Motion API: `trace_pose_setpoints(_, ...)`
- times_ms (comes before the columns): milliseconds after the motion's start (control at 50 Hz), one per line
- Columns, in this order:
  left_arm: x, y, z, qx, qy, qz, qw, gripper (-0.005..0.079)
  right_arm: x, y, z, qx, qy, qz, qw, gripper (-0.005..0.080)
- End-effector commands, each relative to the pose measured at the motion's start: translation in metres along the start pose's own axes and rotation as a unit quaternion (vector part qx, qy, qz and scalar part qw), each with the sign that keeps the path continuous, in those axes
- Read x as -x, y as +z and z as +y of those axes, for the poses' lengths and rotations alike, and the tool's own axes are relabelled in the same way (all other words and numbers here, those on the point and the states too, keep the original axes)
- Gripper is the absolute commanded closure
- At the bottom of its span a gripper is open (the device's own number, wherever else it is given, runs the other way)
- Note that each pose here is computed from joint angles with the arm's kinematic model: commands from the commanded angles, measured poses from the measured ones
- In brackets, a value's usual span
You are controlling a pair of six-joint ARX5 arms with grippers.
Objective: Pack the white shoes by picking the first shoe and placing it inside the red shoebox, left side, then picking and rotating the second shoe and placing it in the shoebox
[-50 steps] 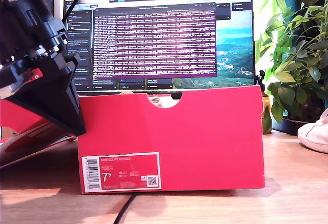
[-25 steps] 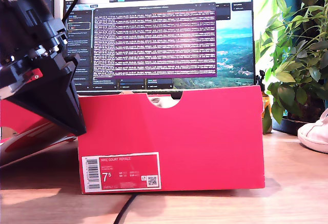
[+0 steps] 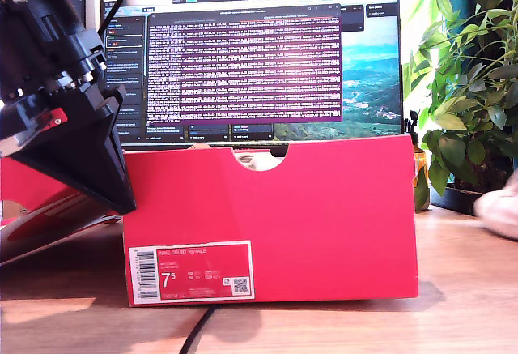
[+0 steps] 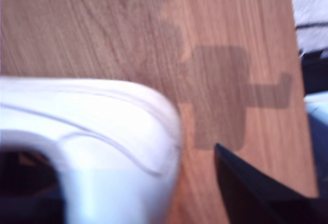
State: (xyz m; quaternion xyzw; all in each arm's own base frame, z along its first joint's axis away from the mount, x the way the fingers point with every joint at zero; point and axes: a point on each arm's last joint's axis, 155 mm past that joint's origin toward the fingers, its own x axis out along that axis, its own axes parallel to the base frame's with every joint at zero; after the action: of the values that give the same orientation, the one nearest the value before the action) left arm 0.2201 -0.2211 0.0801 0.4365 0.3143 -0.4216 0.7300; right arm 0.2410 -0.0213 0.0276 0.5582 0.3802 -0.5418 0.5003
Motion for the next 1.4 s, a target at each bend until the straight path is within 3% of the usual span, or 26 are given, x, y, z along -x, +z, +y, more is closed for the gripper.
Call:
trace_pose_setpoints(0,0.000,0.003,0.002,0.001,0.002,-0.004,1.000,0.0761,-0.013,0.001,-0.029,0.002,-0.047,-0.004,0.999,0.0669)
trace_pose_setpoints(140,0.000,0.003,0.002,0.001,0.002,-0.004,1.000,0.0761,-0.011,0.001,-0.026,0.023,-0.043,-0.001,0.999,0.0771)
trace_pose_setpoints(300,0.000,0.003,0.002,0.001,0.002,-0.004,1.000,0.0761,0.003,0.001,-0.013,0.094,-0.032,0.001,0.995,0.0763)
trace_pose_setpoints(420,0.000,0.003,0.002,0.001,0.002,-0.004,1.000,0.0761,0.020,0.007,0.000,0.185,-0.024,-0.014,0.982,0.0763)
trace_pose_setpoints(560,0.000,0.003,0.002,0.001,0.002,-0.004,1.000,0.0761,0.045,0.023,0.013,0.296,-0.028,-0.053,0.953,0.0763)
trace_pose_setpoints(680,0.000,0.003,0.002,0.001,0.002,-0.004,1.000,0.0761,0.070,0.032,0.033,0.400,-0.016,-0.081,0.913,0.0763)
trace_pose_setpoints(780,0.000,0.003,0.002,0.001,0.002,-0.004,1.000,0.0761,0.088,0.032,0.045,0.490,-0.009,-0.088,0.867,0.0763)
trace_pose_setpoints(920,0.000,0.003,0.002,0.001,0.002,-0.004,1.000,0.0761,0.105,0.035,0.049,0.612,-0.020,-0.091,0.785,0.0763)
trace_pose_setpoints(960,0.000,0.003,0.002,0.001,0.002,-0.004,1.000,0.0761,0.109,0.036,0.048,0.618,-0.023,-0.090,0.781,0.0763)
trace_pose_setpoints(1000,0.000,0.003,0.002,0.001,0.002,-0.004,1.000,0.0761,0.113,0.036,0.047,0.672,-0.031,-0.086,0.734,0.0763)
trace_pose_setpoints(1160,0.000,0.003,0.002,0.001,0.002,-0.004,1.000,0.0761,0.128,0.035,0.062,0.741,-0.015,-0.099,0.663,0.0763)
trace_pose_setpoints(1180,0.000,0.003,0.002,0.001,0.002,-0.004,1.000,0.0761,0.130,0.034,0.064,0.741,-0.011,-0.102,0.664,0.0763)
trace_pose_setpoints(1340,0.000,0.003,0.002,0.001,0.002,-0.004,1.000,0.0761,0.151,0.009,0.093,0.814,0.057,-0.114,0.567,0.0763)
trace_pose_setpoints(1380,0.000,0.003,0.002,0.001,0.002,-0.004,1.000,0.0761,0.158,0.000,0.100,0.817,0.081,-0.118,0.558,0.0763)
